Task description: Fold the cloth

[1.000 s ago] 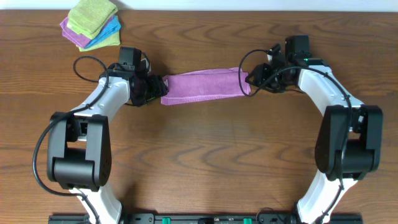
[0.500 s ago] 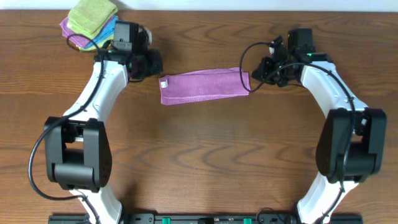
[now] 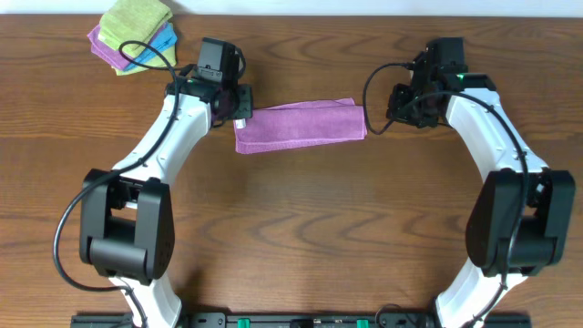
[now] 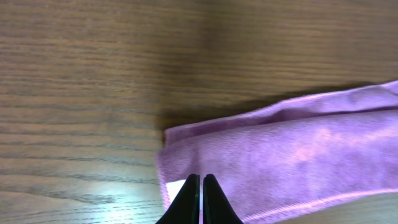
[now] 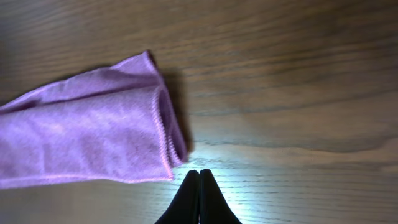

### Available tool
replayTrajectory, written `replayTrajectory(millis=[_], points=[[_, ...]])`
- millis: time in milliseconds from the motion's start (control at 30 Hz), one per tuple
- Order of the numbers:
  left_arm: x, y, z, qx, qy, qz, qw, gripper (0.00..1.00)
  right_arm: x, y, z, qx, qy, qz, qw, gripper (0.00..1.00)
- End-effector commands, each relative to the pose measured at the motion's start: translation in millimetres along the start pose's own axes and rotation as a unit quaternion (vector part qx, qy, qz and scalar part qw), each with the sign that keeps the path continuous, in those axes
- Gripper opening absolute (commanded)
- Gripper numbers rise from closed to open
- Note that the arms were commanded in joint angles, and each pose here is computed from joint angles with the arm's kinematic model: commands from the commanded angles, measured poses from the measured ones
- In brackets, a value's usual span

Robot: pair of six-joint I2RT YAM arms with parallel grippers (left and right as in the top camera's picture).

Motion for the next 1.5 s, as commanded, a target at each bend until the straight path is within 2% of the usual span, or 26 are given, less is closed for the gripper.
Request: replayTrajectory(millis=[0, 100, 433, 500, 533, 667, 700, 800, 900, 1067, 1267, 1467], points=[[21.5, 10.7, -17.7, 0.013, 0.031, 0.029, 0.999, 0.06, -8.8, -1.4, 7.3, 0.004, -0.016, -0.022, 1.0, 0.02], [30.9, 4.3, -31.0, 0.018, 0.056, 0.021, 0.998, 0.06, -8.8, -1.5, 6.5, 0.005, -0.015, -0.022, 1.0, 0.02], [38.3, 6.6, -37.4, 0.031, 0.059, 0.052, 0.996, 0.06, -8.8, -1.1, 5.8, 0.005, -0.013, -0.021, 1.0, 0.02], [44.8, 9.8, -42.8, 0.031, 0.069, 0.057, 0.995, 0.05, -8.8, -0.4, 5.7, 0.005, -0.013, -0.019, 1.0, 0.12], [47.6, 11.0, -45.3, 0.031, 0.074, 0.059, 0.995, 0.06, -8.7, 0.2, 5.5, 0.005, -0.012, -0.017, 1.0, 0.24], [57.9, 17.4, -52.3, 0.031, 0.086, 0.072, 0.993, 0.06, -7.9, 13.1, 6.7, -0.008, -0.012, 0.023, 1.0, 0.61], [59.3, 18.4, -53.1, 0.031, 0.087, 0.074, 0.993, 0.06, -7.2, 18.2, 7.3, -0.016, -0.013, 0.039, 0.999, 0.63], [62.8, 19.8, -56.0, 0.031, 0.092, 0.076, 0.992, 0.06, 0.1, 33.0, 8.9, -0.025, -0.01, 0.093, 0.995, 0.81], [64.9, 20.8, -57.9, 0.031, 0.095, 0.077, 0.992, 0.06, 10.2, 43.0, 8.6, -0.023, -0.003, 0.144, 0.989, 0.95], [65.4, 20.9, -58.3, 0.031, 0.096, 0.077, 0.992, 0.06, 35.0, 46.7, -3.3, -0.01, 0.031, 0.185, 0.982, 0.98], [65.4, 20.9, -58.4, 0.031, 0.096, 0.077, 0.992, 0.06, 60.8, 45.1, -18.5, 0.006, 0.066, 0.205, 0.976, 0.95], [65.4, 20.9, -58.3, 0.031, 0.096, 0.077, 0.992, 0.06, 66.9, 43.7, -17.7, 0.004, 0.064, 0.205, 0.977, 0.94]])
Point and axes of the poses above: each gripper's point midway between its finger pads, its own x axis out along the fingers, its own y axis along the line the jaws close on, z = x × y, the point moved 1 cm from there along -x, back along the fingers, and after that the axes turned 6 degrees about -x, right-handed, at the moved point
